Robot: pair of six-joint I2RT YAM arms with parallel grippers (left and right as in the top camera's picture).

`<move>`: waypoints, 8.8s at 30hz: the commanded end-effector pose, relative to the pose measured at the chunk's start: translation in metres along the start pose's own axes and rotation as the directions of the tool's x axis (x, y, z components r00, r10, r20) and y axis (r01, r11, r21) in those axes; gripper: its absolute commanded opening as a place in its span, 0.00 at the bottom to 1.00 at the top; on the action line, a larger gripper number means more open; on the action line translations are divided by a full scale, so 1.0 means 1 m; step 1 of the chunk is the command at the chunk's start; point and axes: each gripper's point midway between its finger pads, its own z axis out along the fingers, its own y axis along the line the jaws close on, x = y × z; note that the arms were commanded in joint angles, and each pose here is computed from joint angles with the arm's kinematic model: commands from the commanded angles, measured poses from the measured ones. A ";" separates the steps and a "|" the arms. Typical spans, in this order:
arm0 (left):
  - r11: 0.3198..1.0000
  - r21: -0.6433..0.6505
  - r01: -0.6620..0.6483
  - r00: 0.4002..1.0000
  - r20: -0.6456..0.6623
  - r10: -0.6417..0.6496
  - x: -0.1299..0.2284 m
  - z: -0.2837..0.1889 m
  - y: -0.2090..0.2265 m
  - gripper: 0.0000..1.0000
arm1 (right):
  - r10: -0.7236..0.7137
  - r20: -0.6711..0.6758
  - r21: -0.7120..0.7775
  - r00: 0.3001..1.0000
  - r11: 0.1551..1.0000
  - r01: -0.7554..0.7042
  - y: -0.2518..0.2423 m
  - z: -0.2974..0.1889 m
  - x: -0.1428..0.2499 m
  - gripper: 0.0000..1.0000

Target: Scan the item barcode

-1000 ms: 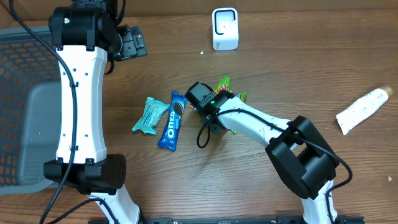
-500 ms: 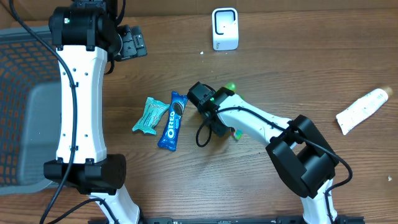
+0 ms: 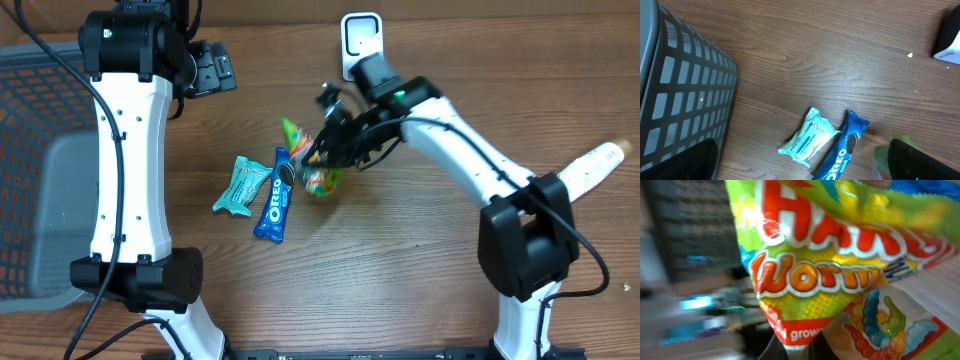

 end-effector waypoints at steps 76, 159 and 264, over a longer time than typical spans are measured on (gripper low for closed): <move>1.000 -0.013 -0.014 1.000 0.003 0.014 -0.001 0.001 0.003 1.00 | 0.110 0.075 0.708 0.991 0.694 -0.131 -0.185 -0.035 0.032 0.79; 1.000 -0.012 -0.017 1.000 0.003 0.017 -0.001 0.001 0.001 1.00 | 0.169 -0.039 0.736 0.985 0.672 -0.086 -0.186 -0.039 0.030 0.36; 1.000 -0.012 -0.017 1.000 0.003 0.017 -0.001 0.001 0.001 1.00 | 0.005 -0.016 0.647 1.000 0.763 0.007 -0.190 -0.067 0.018 0.04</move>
